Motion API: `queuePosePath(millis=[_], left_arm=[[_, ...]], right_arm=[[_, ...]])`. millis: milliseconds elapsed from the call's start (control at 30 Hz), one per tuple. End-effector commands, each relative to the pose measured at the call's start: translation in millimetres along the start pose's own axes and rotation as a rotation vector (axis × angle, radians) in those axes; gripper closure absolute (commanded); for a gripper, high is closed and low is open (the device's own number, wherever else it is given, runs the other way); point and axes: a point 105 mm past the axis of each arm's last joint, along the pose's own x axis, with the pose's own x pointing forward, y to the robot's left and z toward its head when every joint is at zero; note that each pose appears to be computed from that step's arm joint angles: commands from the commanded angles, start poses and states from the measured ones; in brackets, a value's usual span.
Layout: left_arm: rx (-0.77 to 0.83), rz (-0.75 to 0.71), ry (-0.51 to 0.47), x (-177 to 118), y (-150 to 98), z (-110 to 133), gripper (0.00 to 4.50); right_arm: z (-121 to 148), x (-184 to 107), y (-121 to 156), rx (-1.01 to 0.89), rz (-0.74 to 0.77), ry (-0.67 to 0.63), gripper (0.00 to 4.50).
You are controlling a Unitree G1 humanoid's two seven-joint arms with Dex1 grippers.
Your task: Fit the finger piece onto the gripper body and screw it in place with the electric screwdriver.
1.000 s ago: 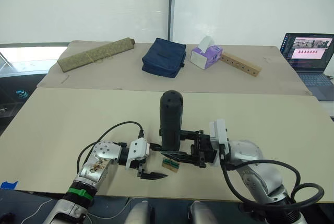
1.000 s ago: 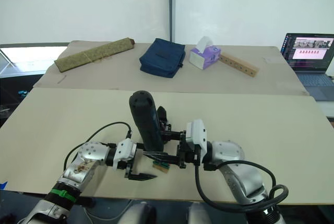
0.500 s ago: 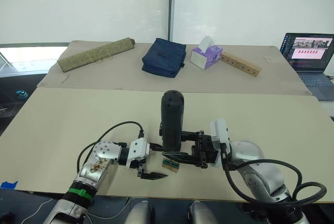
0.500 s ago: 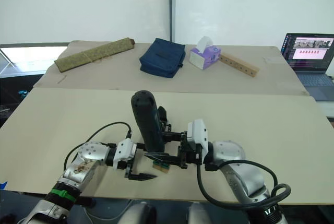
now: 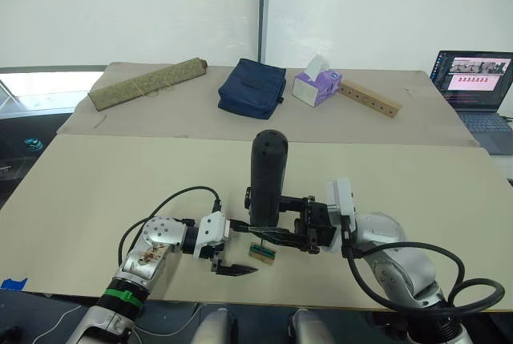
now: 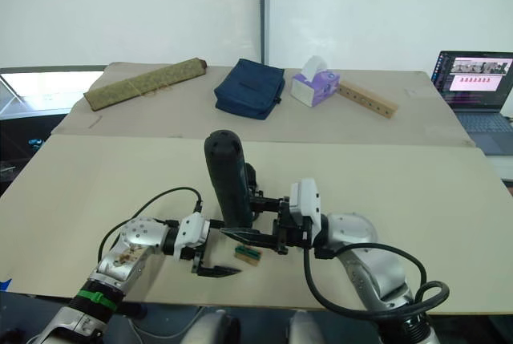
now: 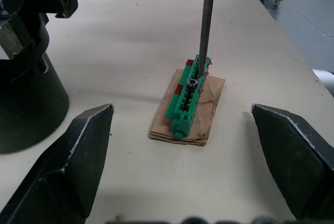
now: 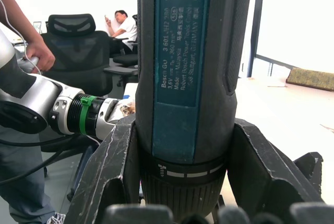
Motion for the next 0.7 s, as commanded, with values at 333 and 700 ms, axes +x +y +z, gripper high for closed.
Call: queuePosePath(millis=[333,700], left_arm=[[-0.068,-0.046,0.034,9.5,-14.3,-17.9,0.05],[-0.074,-0.043,0.035,9.5,-15.8,-19.8,0.05]], right_arm=[[12.4,3.3,1.1,-0.066,0.014,-0.038,2.6],[10.4,3.9,1.4,-0.065,0.014,-0.034,2.6]])
